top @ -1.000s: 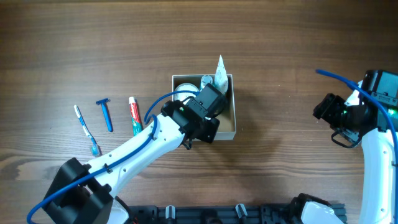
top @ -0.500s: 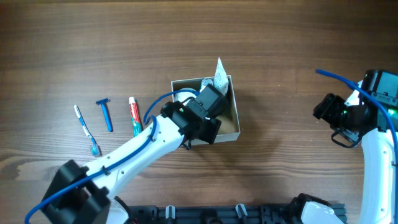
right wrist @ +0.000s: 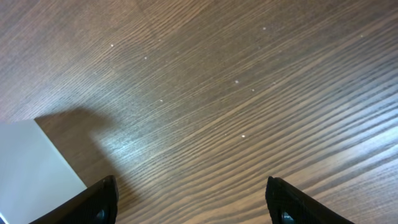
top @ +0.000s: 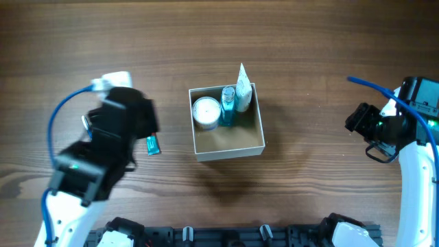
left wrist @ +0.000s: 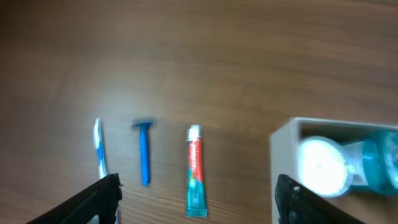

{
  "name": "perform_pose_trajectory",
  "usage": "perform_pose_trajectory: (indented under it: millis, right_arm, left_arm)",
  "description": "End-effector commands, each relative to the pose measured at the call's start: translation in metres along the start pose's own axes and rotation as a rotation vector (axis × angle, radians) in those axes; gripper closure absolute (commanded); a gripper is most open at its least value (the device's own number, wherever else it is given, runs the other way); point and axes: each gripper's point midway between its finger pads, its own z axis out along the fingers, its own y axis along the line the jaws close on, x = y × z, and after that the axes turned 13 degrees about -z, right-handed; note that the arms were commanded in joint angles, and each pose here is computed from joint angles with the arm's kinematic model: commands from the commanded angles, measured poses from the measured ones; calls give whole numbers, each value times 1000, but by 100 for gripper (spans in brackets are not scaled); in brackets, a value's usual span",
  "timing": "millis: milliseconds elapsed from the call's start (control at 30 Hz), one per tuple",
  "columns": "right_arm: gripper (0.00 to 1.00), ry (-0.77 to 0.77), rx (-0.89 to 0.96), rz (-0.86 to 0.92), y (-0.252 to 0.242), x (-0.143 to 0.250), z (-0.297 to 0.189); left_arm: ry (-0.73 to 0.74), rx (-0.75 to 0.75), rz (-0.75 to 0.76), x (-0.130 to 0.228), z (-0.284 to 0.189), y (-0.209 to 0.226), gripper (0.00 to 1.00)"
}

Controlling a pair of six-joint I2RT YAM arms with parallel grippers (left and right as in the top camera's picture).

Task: Pack container
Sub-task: 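Grasp the Colgate toothpaste tube with the left gripper, then place the toothpaste tube flat in the front of the box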

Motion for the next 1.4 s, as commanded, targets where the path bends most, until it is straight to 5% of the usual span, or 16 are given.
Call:
perform_pose_trajectory:
  millis: [0, 200, 567, 1067, 1167, 1233, 1367]
  right_arm:
    - [24, -1, -19, -19, 3, 0, 0]
    - [23, -10, -20, -19, 3, -3, 0]
    - [23, -10, -20, -20, 3, -3, 0]
    - [23, -6, -19, -20, 3, -2, 0]
    - [23, -7, -19, -22, 3, -2, 0]
    - [23, -7, -19, -22, 3, -2, 0]
    - [23, -6, -19, -22, 3, -2, 0]
  left_arm:
    - [139, -53, -273, 3, 17, 44, 21]
    - [424, -125, -359, 46, 75, 58, 26]
    - [845, -223, -128, 158, 174, 26, 27]
    - [770, -289, -111, 154, 205, 42, 27]
    - [761, -280, -113, 152, 207, 41, 45]
    - [773, -284, -112, 154, 205, 41, 71]
    - [788, -295, -109, 157, 202, 43, 74]
